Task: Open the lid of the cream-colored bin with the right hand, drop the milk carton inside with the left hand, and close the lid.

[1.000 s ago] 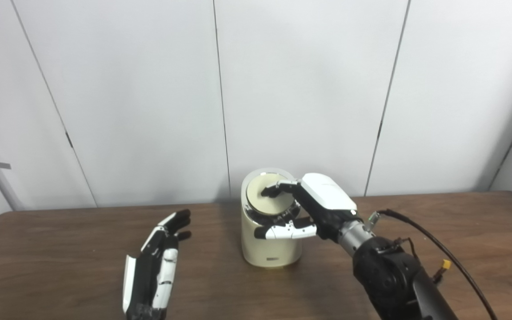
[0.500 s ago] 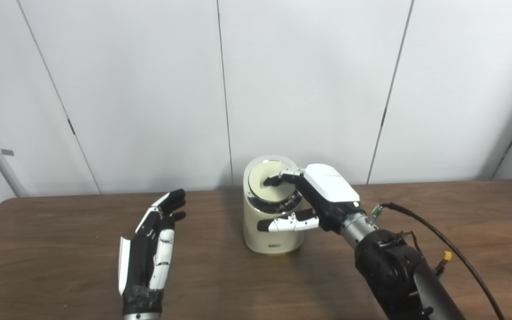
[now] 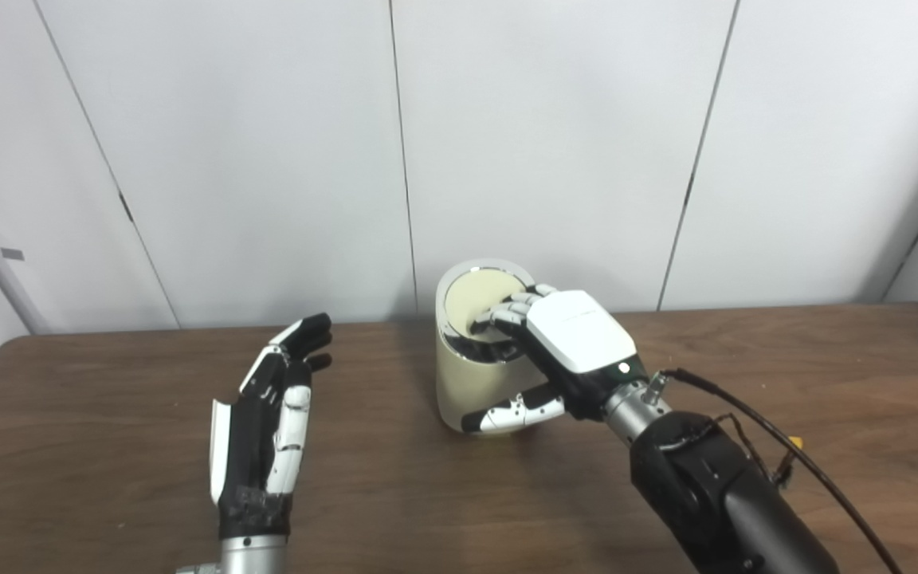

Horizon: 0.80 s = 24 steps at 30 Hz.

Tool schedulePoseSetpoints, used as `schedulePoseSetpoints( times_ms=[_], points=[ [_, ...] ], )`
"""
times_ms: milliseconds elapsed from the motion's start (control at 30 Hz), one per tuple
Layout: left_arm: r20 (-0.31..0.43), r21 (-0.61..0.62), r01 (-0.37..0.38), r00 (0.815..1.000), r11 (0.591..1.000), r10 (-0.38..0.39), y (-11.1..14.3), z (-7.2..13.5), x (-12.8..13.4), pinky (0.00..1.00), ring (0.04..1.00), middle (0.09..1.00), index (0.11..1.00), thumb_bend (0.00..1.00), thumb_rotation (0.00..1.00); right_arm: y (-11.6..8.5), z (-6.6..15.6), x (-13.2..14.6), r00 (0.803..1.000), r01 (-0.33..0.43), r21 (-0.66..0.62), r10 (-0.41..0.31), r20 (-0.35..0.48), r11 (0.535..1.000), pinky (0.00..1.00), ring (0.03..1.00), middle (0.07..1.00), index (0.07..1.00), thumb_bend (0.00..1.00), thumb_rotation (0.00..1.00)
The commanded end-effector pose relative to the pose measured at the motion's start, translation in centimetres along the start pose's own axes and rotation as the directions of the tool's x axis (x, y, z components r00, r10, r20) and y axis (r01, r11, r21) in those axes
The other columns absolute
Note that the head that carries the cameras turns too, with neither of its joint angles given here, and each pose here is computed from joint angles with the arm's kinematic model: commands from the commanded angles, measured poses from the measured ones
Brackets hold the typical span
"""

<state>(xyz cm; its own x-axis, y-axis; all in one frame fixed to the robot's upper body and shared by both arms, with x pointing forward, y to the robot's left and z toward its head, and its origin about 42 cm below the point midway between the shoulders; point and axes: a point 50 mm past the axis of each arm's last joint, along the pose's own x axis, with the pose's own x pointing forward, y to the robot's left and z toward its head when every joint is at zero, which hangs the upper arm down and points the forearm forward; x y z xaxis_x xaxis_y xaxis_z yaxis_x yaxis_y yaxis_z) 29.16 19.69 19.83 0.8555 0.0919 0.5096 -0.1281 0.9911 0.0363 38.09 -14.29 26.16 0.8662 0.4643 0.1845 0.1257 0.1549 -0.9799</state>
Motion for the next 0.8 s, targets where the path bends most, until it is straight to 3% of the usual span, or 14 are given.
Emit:
schedulePoseSetpoints(
  times_ms=[0, 367, 467, 600, 700, 767],
  points=[
    [0.067, -0.016, -0.01, 0.998, 1.0, 0.012, -0.3, 1.3, 0.8, 0.73, 0.794, 0.805, 0.791, 0.43, 0.84, 2.6, -0.6, -0.5, 0.991, -0.133, -0.006, 0.133, -0.019, 0.991, 0.89, 0.849, 0.781, 0.756, 0.68, 0.75],
    [0.06, -0.01, -0.002, 0.998, 1.0, 0.002, -0.3, 0.9, 0.9, 0.74, 0.801, 0.812, 0.799, 0.44, 0.83, 0.9, -0.4, -0.3, 0.998, -0.063, 0.1, 0.065, -0.014, 0.993, 0.88, 0.854, 0.781, 0.762, 0.69, 0.77],
    [0.061, -0.011, -0.002, 0.998, 1.0, 0.003, -0.3, 0.9, 1.0, 0.75, 0.802, 0.812, 0.798, 0.44, 0.84, -0.6, 0.0, -0.3, 1.0, -0.012, 0.176, 0.014, -0.009, 0.984, 0.87, 0.851, 0.769, 0.749, 0.68, 0.72],
    [0.056, -0.007, 0.004, 0.998, 1.0, -0.003, -0.3, 0.8, 0.9, 0.74, 0.799, 0.811, 0.797, 0.44, 0.83, -2.7, 0.5, -0.4, 0.995, 0.101, 0.223, -0.104, 0.0, 0.97, 0.85, 0.862, 0.795, 0.783, 0.68, 0.79],
    [0.056, -0.005, 0.007, 0.998, 1.0, -0.007, -0.4, 0.8, 0.9, 0.75, 0.805, 0.816, 0.802, 0.44, 0.84, -4.4, 1.0, -0.5, 0.985, 0.165, 0.251, -0.171, 0.002, 0.954, 0.88, 0.897, 0.832, 0.817, 0.69, 0.85],
    [0.058, -0.01, 0.005, 0.998, 1.0, -0.005, -0.3, 0.7, 1.0, 0.75, 0.804, 0.814, 0.802, 0.44, 0.84, -5.5, 1.3, -0.7, 0.979, 0.195, 0.269, -0.204, 0.003, 0.943, 0.87, 0.895, 0.836, 0.816, 0.69, 0.84]
  ],
)
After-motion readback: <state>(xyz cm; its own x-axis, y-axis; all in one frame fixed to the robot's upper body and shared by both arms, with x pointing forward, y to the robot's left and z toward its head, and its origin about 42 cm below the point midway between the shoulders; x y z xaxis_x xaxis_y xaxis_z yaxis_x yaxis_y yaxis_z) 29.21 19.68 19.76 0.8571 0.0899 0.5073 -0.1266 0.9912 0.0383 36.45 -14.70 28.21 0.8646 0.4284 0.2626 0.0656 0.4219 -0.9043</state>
